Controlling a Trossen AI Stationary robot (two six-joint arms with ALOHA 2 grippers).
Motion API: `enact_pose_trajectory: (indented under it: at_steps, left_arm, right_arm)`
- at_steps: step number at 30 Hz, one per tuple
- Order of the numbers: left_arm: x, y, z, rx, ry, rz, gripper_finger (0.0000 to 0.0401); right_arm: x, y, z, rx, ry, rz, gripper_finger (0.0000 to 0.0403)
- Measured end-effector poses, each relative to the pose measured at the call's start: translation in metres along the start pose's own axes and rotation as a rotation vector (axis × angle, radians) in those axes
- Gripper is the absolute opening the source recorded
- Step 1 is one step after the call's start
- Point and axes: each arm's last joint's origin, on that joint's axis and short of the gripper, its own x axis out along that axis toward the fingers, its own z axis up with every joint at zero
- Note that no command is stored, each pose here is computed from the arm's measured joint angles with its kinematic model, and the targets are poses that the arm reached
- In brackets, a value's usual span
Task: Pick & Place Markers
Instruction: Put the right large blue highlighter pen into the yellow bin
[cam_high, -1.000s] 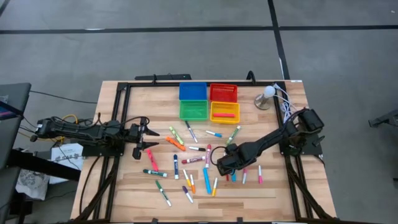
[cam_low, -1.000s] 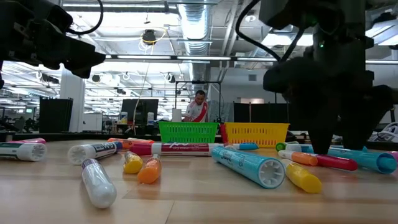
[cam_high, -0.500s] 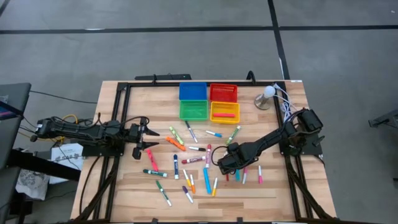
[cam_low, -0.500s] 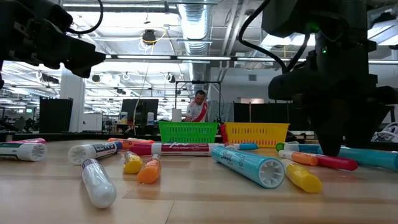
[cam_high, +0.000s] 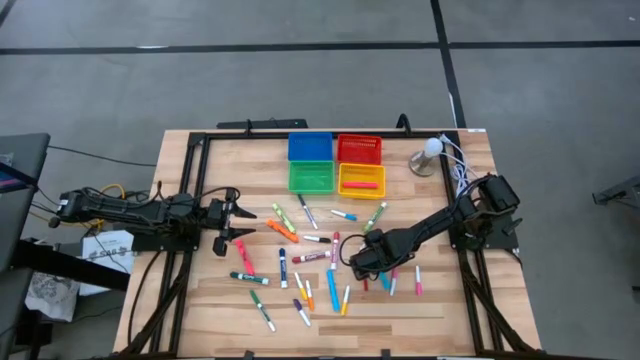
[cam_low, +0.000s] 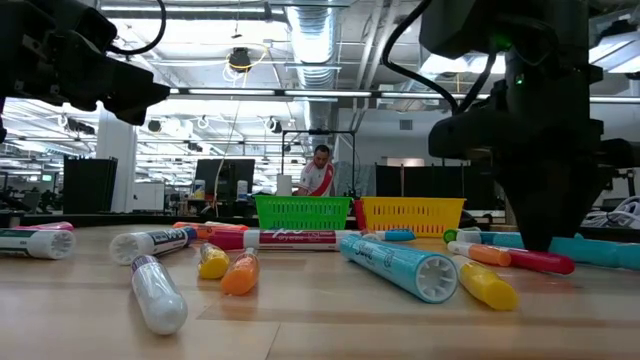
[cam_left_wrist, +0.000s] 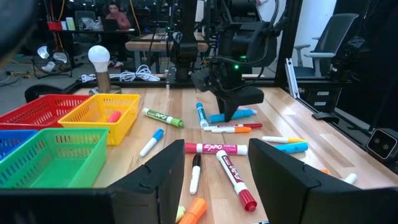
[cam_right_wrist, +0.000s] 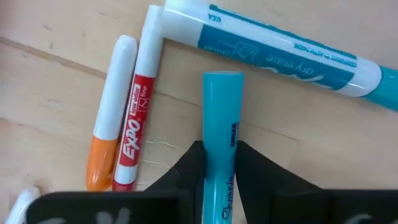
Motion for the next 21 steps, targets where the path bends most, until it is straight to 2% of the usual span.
enact_pose_trajectory:
  at_steps: [5,10,18,21]
  left_arm:
    - [0.000,0.000,0.000,0.000,-0.001,0.000,0.0178]
    - [0.000,0.000,0.000,0.000,-0.004,0.000,0.0178]
    - [0.000,0.000,0.001,0.000,-0.007,0.000,0.0178]
    - [0.000,0.000,0.001,0.000,-0.005,0.000,0.0178]
  right_arm:
    - [-0.002,0.005,-0.001,0.001,0.026,0.043,0.0065]
    - [-0.019,0.011,0.000,-0.006,0.022,0.082,0.0065]
    - [-0.079,-0.006,0.003,-0.017,-0.063,0.179,0.0065]
    - [-0.107,-0.017,0.004,-0.049,-0.114,0.263,0.0065]
